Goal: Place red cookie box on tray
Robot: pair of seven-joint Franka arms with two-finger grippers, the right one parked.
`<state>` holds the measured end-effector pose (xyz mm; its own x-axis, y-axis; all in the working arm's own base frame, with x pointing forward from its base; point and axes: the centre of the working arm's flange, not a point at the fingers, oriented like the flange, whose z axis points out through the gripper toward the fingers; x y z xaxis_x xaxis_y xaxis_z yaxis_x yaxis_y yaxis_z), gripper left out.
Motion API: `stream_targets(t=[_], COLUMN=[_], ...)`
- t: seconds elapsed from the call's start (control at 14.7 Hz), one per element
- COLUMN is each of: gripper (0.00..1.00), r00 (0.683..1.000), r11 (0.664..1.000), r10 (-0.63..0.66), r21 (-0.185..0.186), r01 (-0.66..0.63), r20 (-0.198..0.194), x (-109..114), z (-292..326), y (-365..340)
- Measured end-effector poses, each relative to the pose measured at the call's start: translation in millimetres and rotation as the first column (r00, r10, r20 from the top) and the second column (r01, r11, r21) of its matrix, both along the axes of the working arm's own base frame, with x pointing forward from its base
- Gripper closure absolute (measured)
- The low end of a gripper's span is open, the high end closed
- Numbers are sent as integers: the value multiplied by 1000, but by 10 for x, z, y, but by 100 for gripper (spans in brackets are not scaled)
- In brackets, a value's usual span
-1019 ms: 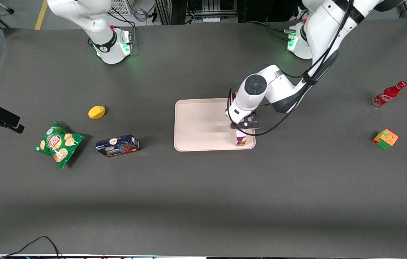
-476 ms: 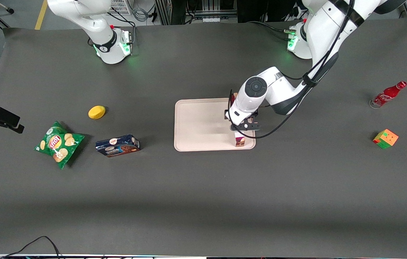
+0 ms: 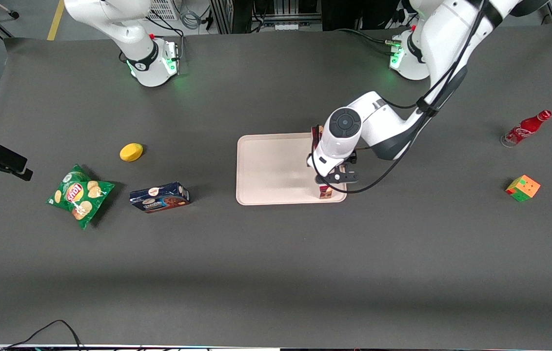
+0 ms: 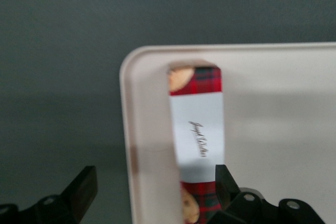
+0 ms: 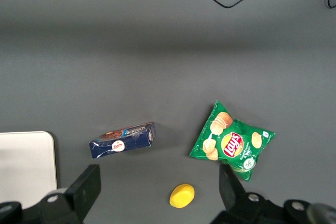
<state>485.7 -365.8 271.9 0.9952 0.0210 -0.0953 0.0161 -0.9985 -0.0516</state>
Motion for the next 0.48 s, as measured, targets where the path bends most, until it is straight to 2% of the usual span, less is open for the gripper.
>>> stream_targets(t=[0.14, 0.27, 0.34, 0.48], gripper=[0, 0, 0, 0], r00=[999, 995, 993, 991], r11=[999, 996, 994, 989], r10=[-30, -37, -51, -97], r21=[45, 83, 105, 117], r01=[29, 29, 40, 87], r20=[37, 93, 105, 87], x=[129, 161, 161, 196], z=[458, 885, 1064, 1382], y=[67, 160, 242, 486])
